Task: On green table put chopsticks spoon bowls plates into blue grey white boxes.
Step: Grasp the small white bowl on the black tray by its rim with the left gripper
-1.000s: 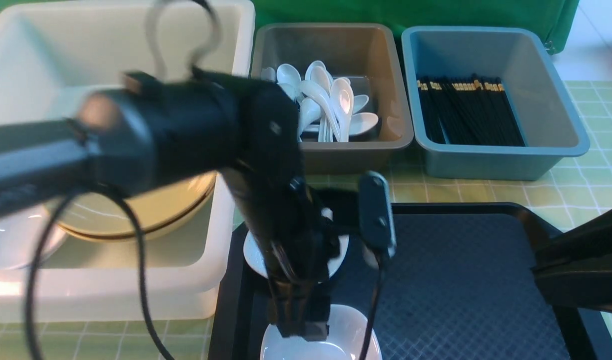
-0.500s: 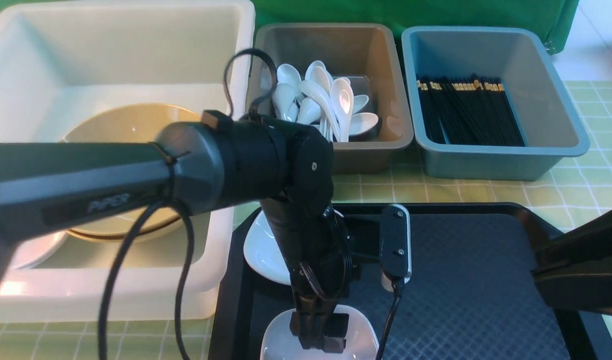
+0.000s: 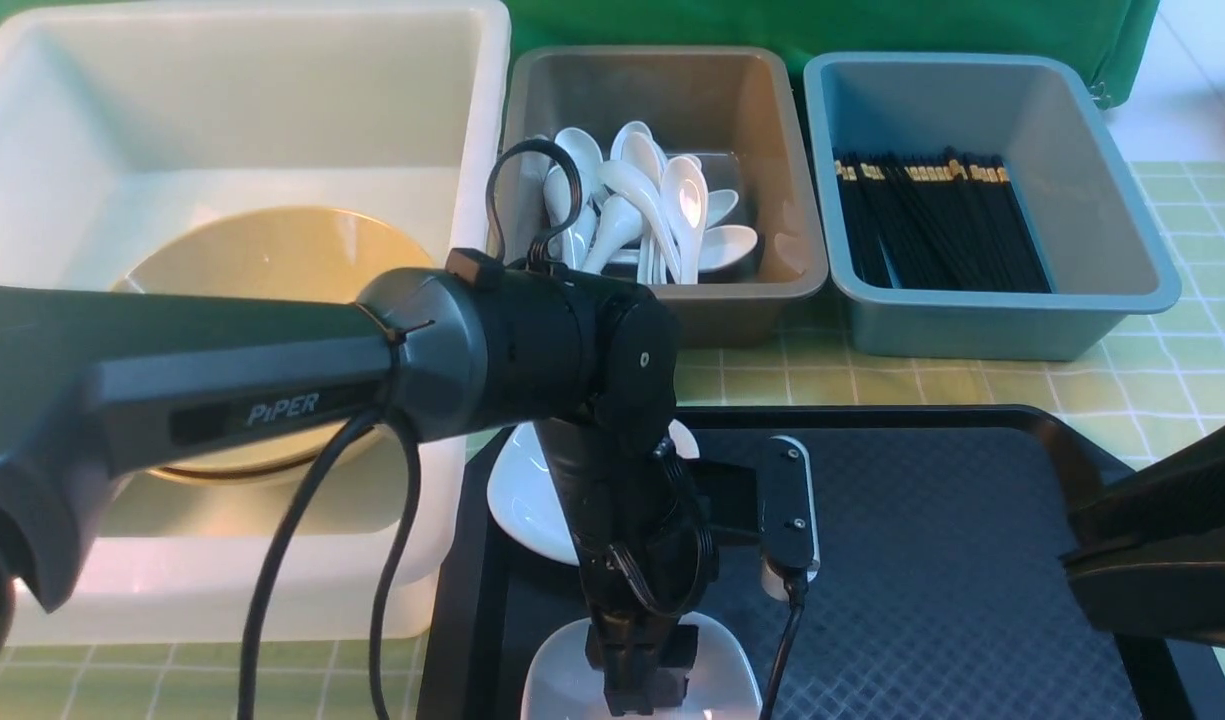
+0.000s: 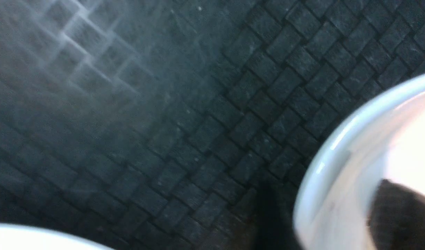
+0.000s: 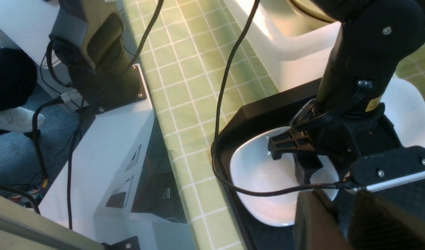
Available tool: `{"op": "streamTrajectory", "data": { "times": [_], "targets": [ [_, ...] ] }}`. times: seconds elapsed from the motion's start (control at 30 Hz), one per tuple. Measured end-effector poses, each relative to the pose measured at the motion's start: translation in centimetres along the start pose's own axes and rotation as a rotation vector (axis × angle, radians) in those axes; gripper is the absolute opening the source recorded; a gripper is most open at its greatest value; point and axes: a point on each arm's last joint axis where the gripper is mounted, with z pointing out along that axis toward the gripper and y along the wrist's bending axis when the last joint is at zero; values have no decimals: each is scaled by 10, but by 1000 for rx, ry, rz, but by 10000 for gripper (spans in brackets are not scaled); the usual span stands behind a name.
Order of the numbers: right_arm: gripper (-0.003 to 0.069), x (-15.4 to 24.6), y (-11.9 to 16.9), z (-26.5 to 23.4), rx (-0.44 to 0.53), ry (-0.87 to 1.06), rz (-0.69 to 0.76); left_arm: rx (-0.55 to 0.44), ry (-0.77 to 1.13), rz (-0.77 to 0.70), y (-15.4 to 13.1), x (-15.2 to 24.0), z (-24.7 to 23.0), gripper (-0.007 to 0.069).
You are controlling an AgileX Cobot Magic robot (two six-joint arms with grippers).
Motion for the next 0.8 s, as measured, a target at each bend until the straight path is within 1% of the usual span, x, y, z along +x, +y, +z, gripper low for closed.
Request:
{"op": "streamTrajectory", "data": {
  "times": [0.07,0.1,0.33,0.4,0.43,0.47,0.53,0.63,0.67,0.8],
  "targets": [
    [162,0,0,0,-1,-1,-2,4,2,-5,0,0,0,132],
    [163,0,0,0,-1,-1,-2,16,2,-9,-1,0,0,92],
    [172,0,0,0,-2,-2,-5,44,0,-6,-1,-4,-9,85],
    [173,0,0,0,-3,-2,-5,45,-11,-5,1,-8,-14,62],
    [173,0,0,0,-3,-2,-5,55,-40,-11,4,-14,-25,29],
    [174,0,0,0,-3,-2,-6,59,-61,-14,6,-17,-32,14],
    [178,0,0,0,-4,-3,-8,59,-103,-21,11,-24,-46,15],
    [183,0,0,0,-4,-3,-11,25,-171,-32,21,-30,-68,15],
    [183,0,0,0,-4,-3,-12,22,-175,-34,21,-30,-70,15],
    [185,0,0,0,-4,-3,-12,-42,-236,-66,32,-26,-99,15]
  ]
}}
